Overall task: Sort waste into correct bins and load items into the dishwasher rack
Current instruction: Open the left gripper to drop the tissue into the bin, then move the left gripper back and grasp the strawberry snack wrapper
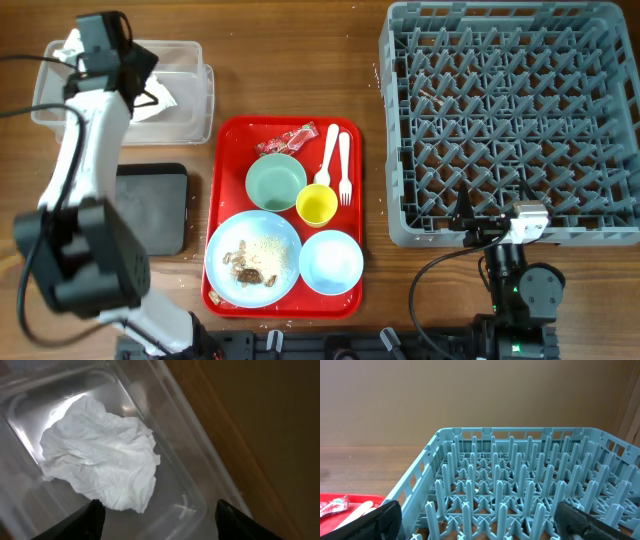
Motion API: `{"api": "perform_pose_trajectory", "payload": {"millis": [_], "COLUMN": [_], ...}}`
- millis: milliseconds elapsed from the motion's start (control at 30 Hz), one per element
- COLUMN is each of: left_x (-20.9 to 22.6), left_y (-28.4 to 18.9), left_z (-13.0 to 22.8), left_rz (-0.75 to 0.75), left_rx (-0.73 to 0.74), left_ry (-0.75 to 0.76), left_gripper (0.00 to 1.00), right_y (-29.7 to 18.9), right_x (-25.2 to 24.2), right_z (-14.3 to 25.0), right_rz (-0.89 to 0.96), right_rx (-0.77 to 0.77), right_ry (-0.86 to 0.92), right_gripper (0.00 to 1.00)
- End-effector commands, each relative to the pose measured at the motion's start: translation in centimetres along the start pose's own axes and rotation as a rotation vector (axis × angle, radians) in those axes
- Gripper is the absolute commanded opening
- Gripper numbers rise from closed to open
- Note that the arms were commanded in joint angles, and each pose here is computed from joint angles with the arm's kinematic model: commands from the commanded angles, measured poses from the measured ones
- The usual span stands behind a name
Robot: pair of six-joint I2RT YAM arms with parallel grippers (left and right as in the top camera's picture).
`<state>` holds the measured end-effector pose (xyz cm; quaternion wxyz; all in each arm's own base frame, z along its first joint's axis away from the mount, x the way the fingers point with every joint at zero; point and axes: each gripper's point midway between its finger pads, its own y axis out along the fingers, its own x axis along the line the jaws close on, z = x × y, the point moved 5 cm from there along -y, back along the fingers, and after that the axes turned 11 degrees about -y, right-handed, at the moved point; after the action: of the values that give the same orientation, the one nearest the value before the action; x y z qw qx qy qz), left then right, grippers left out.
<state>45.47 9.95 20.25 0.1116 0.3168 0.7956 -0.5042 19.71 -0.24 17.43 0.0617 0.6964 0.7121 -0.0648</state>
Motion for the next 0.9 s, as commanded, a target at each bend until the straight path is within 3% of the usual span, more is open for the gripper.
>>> {"api": "perform_pose_trajectory", "payload": {"millis": [0,133,233,467,633,867], "left_x": [-1.8,-2.6,-2.5,-4.0,-2.9,-0.5], "left_y": [-5.4,-8.1,-8.2,-6.9,-4.1,-1.6], "left_z": [0.0,3.7,7.6,17.3,22.9,27.0], "left_rz": [0.136,0.229,0.180,0.190,0.113,0.028], "left_rx": [0.091,0.343,0.457,0.573,0.657,0.732], "left_ry": [0.017,0.045,0.103,0.453,0.543,0.649], "left_gripper": [0.71,0.70,0.71,0.79,0.83,0.85], "right_y": [0.0,0.0,0.0,0.0,0.0,0.0], "right_x": [-0.2,-0.2,-0.2,-0.2,-0.2,-0.2], "right_z": [-0.1,-0.1,-0.1,-0.1,-0.1,-0.1], "right_rz": [0.012,0.012,0.012,0.012,0.012,0.012], "right_rx": [-0.008,-0.008,-0.008,-0.008,-0.008,-0.008], "right_ry": [-0.013,-0.013,-0.013,-0.013,-0.013,-0.013], "right_gripper": [1.00,1.00,1.00,1.00,1.00,1.00]}}
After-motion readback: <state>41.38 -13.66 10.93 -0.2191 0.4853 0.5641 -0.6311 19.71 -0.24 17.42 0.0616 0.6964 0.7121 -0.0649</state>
